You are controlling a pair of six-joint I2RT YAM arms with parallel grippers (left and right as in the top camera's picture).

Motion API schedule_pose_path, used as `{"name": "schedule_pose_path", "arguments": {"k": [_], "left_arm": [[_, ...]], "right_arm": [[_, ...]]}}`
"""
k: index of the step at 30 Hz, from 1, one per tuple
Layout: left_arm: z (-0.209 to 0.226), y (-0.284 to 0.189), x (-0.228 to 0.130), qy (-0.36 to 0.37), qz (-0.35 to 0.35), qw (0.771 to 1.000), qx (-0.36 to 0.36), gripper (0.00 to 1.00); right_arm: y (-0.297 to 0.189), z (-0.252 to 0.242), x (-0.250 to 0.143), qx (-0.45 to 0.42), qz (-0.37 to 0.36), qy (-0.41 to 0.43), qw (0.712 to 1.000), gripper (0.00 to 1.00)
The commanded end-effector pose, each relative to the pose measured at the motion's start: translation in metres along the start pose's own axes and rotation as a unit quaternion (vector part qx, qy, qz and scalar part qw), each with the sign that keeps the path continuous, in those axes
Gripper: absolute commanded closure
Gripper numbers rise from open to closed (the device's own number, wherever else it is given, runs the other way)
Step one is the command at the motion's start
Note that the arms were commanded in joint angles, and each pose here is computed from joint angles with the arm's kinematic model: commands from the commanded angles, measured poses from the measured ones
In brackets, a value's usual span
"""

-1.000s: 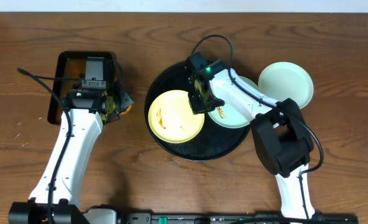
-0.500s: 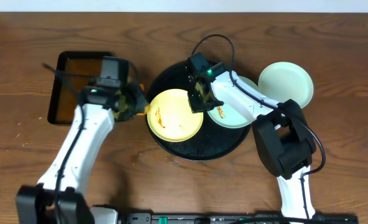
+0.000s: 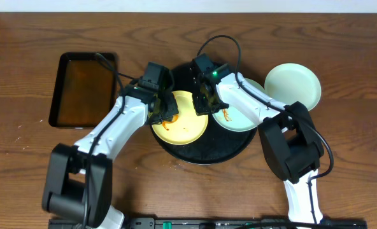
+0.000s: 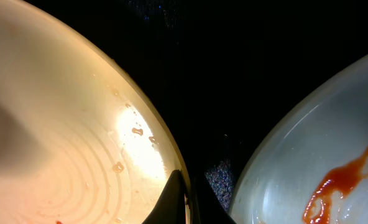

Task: Clean dirty plates on tray and stack at the side
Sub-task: 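Carry the sponge with the left gripper onto the yellow plate, then scrub the yellow plate with the sponge while the right gripper holds it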

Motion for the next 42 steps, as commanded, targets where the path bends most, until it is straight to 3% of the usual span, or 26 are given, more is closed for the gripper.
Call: {"name": "schedule_pose_path", "arguments": {"k": [1, 12, 22, 25, 29, 32, 38, 42], "left_arm": [[0.005, 0.019, -0.006, -0.020, 0.018, 0.999, 0.017, 0.92], [-0.018, 0.032, -0.016, 0.012, 0.022, 1.000, 0.006, 0.92], [0.000, 0.037, -0.019, 0.012, 0.012, 0.998, 0.053, 0.92], [0.013, 0.038, -0.022, 0.013, 0.006, 0.996, 0.091, 0.92], [0.049, 0.027, -0.016, 0.022, -0.028, 0.977, 0.211, 0.92], [0.059, 0.022, -0.012, 0.031, -0.040, 0.968, 0.245, 0.92], [0.052, 0.007, 0.003, 0.048, -0.053, 0.969, 0.234, 0.92], [0.028, -0.008, 0.009, 0.043, -0.071, 0.983, 0.165, 0.92]], "right_arm": [[0.018, -0.005, -0.013, -0.025, 0.017, 0.012, 0.999, 0.99], [0.018, -0.005, -0.012, -0.025, 0.017, 0.011, 0.999, 0.99], [0.018, -0.006, -0.013, -0.025, 0.018, 0.012, 0.999, 0.99], [0.018, -0.006, -0.013, -0.025, 0.018, 0.012, 0.999, 0.99], [0.018, -0.006, -0.013, -0.025, 0.018, 0.012, 0.999, 0.99], [0.018, -0.006, -0.013, -0.025, 0.018, 0.012, 0.999, 0.99], [0.018, -0.006, -0.013, -0.025, 0.018, 0.012, 0.999, 0.99], [0.018, -0.006, -0.013, -0.025, 0.018, 0.012, 0.999, 0.99]]}}
Point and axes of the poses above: each gripper's point midway between its finger pads, its own y axis out along the fingers, its own z axis along the line the jaws close on, x = y × z, the point moved 3 cm from there along -y, back along the fingers, and after that the axes turned 8 degrees about y, right-handed, at the moved point
